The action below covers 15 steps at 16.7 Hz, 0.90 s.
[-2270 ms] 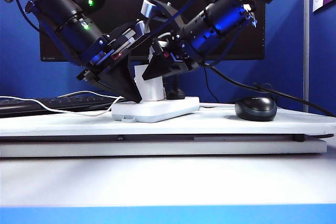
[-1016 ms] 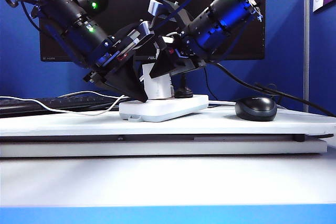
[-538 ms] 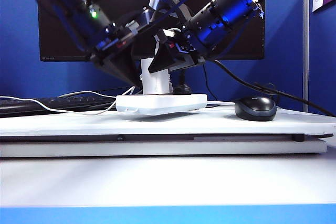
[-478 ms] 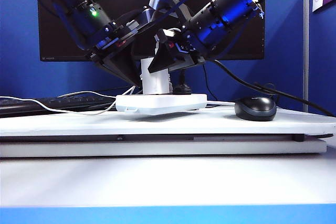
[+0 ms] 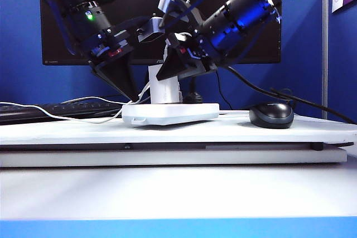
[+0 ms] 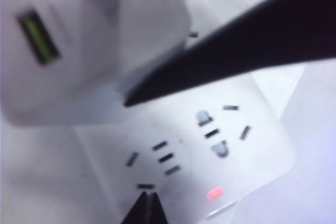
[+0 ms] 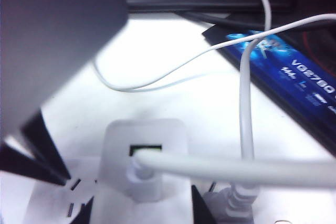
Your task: Unplug the white charger from the socket, then place it next to the socket.
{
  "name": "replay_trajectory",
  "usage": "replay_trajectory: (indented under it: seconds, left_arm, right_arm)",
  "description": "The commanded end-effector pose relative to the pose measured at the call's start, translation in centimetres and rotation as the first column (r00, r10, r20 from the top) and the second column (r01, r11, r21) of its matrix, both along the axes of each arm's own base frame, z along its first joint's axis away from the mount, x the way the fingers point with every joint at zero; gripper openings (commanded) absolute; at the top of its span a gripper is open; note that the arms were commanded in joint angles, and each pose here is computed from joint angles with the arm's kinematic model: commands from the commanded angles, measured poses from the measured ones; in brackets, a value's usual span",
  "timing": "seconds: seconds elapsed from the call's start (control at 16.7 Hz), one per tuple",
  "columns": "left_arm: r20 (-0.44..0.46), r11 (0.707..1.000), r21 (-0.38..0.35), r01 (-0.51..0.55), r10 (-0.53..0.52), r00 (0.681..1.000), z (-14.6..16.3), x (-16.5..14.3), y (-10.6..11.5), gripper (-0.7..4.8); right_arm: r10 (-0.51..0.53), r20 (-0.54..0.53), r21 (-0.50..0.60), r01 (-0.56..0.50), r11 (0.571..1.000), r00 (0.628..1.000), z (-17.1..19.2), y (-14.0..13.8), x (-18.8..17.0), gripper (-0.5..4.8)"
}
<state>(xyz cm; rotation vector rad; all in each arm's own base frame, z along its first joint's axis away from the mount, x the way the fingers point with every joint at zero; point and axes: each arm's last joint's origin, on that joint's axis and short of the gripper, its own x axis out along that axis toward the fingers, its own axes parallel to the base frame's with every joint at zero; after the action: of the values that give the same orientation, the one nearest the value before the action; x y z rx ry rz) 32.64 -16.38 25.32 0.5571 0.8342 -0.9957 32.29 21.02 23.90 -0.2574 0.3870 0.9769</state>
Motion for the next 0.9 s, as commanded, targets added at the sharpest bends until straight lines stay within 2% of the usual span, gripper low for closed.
replay_trajectory:
  seconds: [0.06,0.18,0.3,0.72,0.9]
  left_arm:
    - [0.027,0.999,-0.006,0.042,-0.042,0.999,0.21,0.0,-0.1,-0.05]
    - [0.03,0.994,-0.038,0.099,-0.098,0.995,0.27,-0.08,-0.22,-0.05]
    - [0.039,0.992,-0.034,0.119,-0.118,0.992,0.26,-0.09,-0.23,-0.06]
    - [0.081,0.987,-0.064,0.149,-0.144,0.986,0.36,0.24,-0.49,-0.06]
    - [0.051,0.988,-0.08,0.135,-0.131,0.99,-0.41,0.51,-1.01,-0.05]
  right_arm:
    - [0.087,0.053,0.07,-0.091,0.993,0.995,0.93,0.71,0.02,-0.01]
    - [0.1,0.043,0.072,-0.103,0.992,0.994,0.61,0.77,0.12,-0.01]
    - [0.106,0.039,0.072,-0.109,0.991,0.994,0.48,0.81,0.15,-0.01]
    - [0.115,0.054,0.059,-0.118,0.991,0.992,0.38,0.82,0.17,-0.01]
    - [0.115,0.054,0.059,-0.118,0.991,0.992,0.38,0.82,0.17,-0.01]
